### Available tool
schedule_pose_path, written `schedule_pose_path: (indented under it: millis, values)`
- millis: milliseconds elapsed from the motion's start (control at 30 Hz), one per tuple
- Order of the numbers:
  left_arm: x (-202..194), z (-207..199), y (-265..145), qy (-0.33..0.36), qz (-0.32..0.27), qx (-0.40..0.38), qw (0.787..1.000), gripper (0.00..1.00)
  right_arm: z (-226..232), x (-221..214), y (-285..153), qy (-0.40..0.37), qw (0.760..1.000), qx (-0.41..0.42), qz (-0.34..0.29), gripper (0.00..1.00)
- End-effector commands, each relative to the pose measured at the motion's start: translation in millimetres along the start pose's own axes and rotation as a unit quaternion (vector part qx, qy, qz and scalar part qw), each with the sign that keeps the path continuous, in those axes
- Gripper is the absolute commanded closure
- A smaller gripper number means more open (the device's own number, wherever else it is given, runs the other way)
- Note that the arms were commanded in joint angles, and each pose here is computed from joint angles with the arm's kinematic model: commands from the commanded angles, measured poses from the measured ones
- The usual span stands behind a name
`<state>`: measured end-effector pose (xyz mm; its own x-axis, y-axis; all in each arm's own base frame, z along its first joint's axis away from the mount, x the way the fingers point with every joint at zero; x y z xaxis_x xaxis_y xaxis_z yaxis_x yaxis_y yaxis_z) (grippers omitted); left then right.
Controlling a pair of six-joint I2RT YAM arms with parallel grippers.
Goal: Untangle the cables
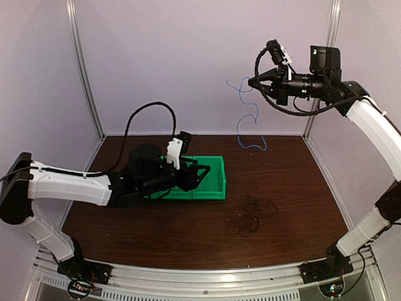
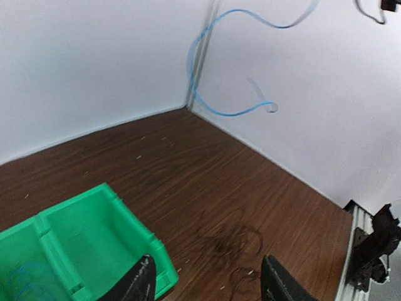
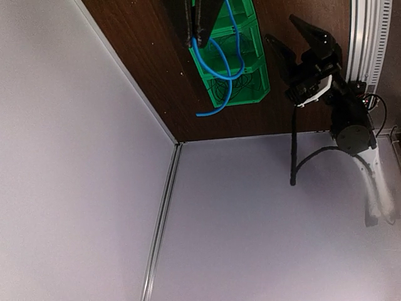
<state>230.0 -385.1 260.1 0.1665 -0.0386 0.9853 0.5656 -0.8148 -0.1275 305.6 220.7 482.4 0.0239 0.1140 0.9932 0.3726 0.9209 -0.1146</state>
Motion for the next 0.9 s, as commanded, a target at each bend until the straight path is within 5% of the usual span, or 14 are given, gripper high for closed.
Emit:
schedule_pose_path:
  millis: [0, 167, 400, 867]
  values:
    - [-14.6, 96.3, -56.2, -0.052, 0.046, 0.129, 0.989, 0.42, 5.1, -21.0, 38.5, -0.016, 0.999, -0.003, 0.040, 1.00]
    - [14.8, 157.3, -113.7, 0.015, 0.077, 0.264, 0.961, 0.40, 16.4, -30.9, 84.6, -0.018, 0.997, 0.033, 0.064, 1.00]
    - [31.7, 172.1, -180.1, 0.104, 0.088, 0.380, 0.915, 0.37, 25.8, -29.1, 136.5, -0.028, 0.996, 0.065, 0.059, 1.00]
    - [17.9, 180.2, -219.3, 0.118, 0.068, 0.436, 0.890, 0.31, 9.1, -63.0, 197.8, -0.008, 0.995, 0.067, 0.073, 1.00]
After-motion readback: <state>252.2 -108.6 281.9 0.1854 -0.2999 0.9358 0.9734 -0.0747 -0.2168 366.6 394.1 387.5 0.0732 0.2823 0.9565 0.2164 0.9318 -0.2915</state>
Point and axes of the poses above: each gripper's point midway between its finger pads, its own y axis out along the fingers, its own z axis along the line the jaws close on, x = y × z, the point moved 5 cm from there along -y, back along the fingers, and after that the axes turned 9 degrees about y, right-handed, at the moved point
